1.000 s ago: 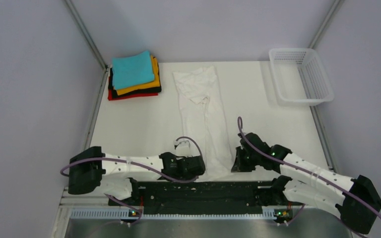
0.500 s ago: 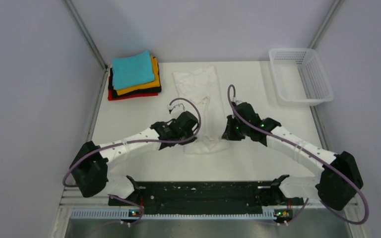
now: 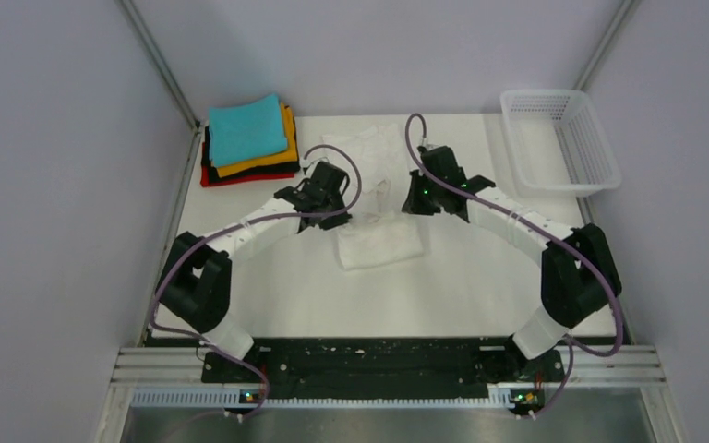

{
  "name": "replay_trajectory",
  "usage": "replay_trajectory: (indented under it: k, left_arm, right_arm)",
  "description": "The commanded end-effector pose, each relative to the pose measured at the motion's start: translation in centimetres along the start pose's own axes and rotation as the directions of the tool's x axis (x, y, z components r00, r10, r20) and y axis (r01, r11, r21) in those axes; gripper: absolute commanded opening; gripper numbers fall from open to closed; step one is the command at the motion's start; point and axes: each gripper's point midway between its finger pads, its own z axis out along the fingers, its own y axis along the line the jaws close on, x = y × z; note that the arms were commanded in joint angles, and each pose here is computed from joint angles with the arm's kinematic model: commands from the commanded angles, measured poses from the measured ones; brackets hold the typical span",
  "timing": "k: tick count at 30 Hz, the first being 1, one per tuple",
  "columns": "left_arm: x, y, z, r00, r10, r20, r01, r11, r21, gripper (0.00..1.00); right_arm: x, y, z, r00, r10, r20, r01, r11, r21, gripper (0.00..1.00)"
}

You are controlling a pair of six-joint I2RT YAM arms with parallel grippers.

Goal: Fold and stack the t-shirts
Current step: Fold the folded rectangular tshirt in 1/3 of the way

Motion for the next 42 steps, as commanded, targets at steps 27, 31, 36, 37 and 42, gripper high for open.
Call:
replay_trajectory:
  k: [27, 31, 36, 37, 42]
  left_arm:
    - [-6.3, -0.8, 5.8, 0.998, 0.01, -0.063, -0.006, 0.998, 0.064, 0.61]
    - [-7.1, -0.6, 3.8, 1.0, -0.003, -0.015, 0.004, 0.998, 0.064, 0.98]
    - [-6.2, 0.3, 1.3, 1.0, -0.023, 0.009, 0.022, 0.997, 0.08, 0.99]
    - [-6.1, 0.4, 0.7, 1.0, -0.026, 0.015, 0.025, 0.996, 0.088, 0.99]
    - [-3.0, 1.5, -0.7, 0.998, -0.04, -0.039, 0.044, 0.993, 0.114, 0.99]
  right_arm:
    - [-7.0, -3.4, 7.9, 0.999, 0.037, 0.037, -0.039, 0.997, 0.068, 0.54]
    - [-7.7, -2.9, 5.7, 0.997, 0.037, 0.069, -0.041, 0.997, 0.062, 0.95]
    - [-5.8, -2.6, 3.7, 0.998, 0.038, 0.045, -0.039, 0.999, 0.024, 0.99]
    - [-5.3, -2.7, 3.4, 0.998, 0.041, 0.038, -0.041, 0.999, 0.02, 0.99]
    - [-1.2, -2.8, 2.1, 0.997, 0.06, -0.041, -0.061, 0.998, -0.029, 0.99]
